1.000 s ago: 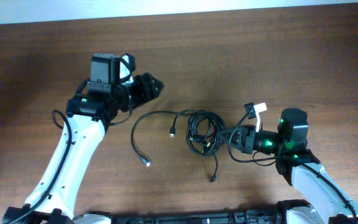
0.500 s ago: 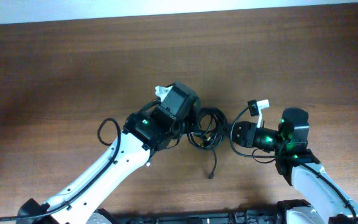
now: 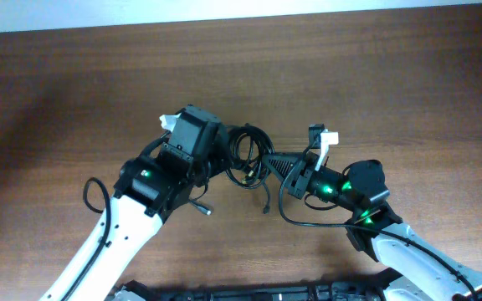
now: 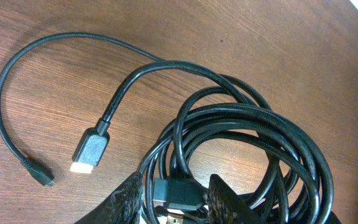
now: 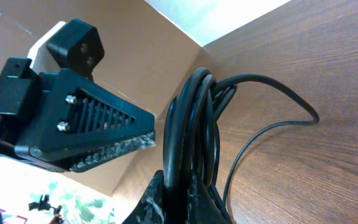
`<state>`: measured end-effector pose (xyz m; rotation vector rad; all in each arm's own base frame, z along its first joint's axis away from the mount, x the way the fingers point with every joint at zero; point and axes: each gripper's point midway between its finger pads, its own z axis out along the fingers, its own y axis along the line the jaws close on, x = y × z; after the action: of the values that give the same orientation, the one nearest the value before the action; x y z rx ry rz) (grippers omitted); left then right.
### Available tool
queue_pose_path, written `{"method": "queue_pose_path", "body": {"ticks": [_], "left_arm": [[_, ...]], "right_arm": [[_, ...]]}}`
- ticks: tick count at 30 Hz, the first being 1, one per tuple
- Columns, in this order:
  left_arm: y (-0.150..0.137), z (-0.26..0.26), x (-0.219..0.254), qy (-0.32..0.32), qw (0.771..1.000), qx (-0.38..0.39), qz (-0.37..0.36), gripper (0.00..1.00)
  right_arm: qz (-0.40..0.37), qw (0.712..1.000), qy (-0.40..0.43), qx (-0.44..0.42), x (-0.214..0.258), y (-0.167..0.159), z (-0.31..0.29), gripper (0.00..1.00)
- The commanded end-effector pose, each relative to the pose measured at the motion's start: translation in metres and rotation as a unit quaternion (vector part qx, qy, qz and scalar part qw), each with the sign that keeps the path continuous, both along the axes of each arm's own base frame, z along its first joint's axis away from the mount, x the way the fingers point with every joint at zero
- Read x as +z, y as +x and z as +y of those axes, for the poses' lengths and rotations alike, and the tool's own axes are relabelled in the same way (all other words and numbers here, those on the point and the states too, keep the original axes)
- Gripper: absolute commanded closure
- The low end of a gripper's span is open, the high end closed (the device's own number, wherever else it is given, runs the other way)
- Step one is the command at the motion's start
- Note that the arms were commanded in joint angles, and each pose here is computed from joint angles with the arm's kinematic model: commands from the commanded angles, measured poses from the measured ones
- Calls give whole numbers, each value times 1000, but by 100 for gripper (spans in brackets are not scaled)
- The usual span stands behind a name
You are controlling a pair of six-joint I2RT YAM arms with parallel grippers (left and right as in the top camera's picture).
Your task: Untangle cables
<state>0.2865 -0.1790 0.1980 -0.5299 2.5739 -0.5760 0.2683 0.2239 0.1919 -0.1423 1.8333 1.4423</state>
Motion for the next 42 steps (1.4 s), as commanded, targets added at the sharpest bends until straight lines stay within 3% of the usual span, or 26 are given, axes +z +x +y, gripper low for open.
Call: {"method": "queue_pose_path", "body": {"ticks": [1, 3, 6, 9, 13, 21, 22, 25, 27, 30, 34, 35, 37, 38, 40, 42], "left_arm": [[3, -5, -21, 2, 999, 9, 39, 69], [6, -12, -43, 2, 997, 14, 73, 76], [13, -17, -61, 12, 996, 14, 89, 76], [21, -32, -52, -25, 997, 0, 71, 75], [9, -49, -49, -69, 992, -30, 99, 75], [-9, -37, -81, -33, 984, -7, 175, 79], [-9, -36, -81, -31, 984, -5, 174, 80], [-5, -31, -82, -17, 986, 3, 164, 100], [10, -15, -72, -1, 992, 13, 129, 100], [34, 24, -19, -30, 997, 48, 52, 100], [38, 55, 18, -72, 992, 103, 8, 100], [38, 54, 18, -75, 992, 105, 10, 100], [38, 54, 17, -74, 992, 105, 10, 100], [38, 54, 17, -74, 992, 105, 11, 100], [35, 47, 17, -75, 993, 93, 13, 100], [29, 33, 17, -75, 995, 72, 14, 100]], "right_arm": [[-19, 1000, 5, 0, 11, 1, 2, 96], [-19, 1000, 5, 0, 11, 1, 2, 96], [-19, 1000, 5, 0, 11, 1, 2, 96], [-19, 1000, 6, 8, 11, -1, 3, 96], [-18, 1000, 5, 9, 11, -1, 4, 96], [-19, 1000, 6, 8, 11, -1, 3, 96], [-19, 1000, 6, 8, 11, -1, 3, 96], [-18, 1000, 5, 8, 11, -1, 3, 96], [11, 1000, -8, -4, -3, 2, 1, 96], [65, 997, -34, -21, -29, 3, -4, 96], [117, 991, -59, -26, -54, -1, -8, 96], [131, 989, -65, -24, -59, -4, -8, 94], [119, 991, -52, 6, -51, -11, -1, 74], [104, 993, -43, 21, -43, -13, 2, 55], [70, 997, -29, 23, -28, -10, 4, 29], [51, 998, -23, 5, -20, -3, 2, 25]]}}
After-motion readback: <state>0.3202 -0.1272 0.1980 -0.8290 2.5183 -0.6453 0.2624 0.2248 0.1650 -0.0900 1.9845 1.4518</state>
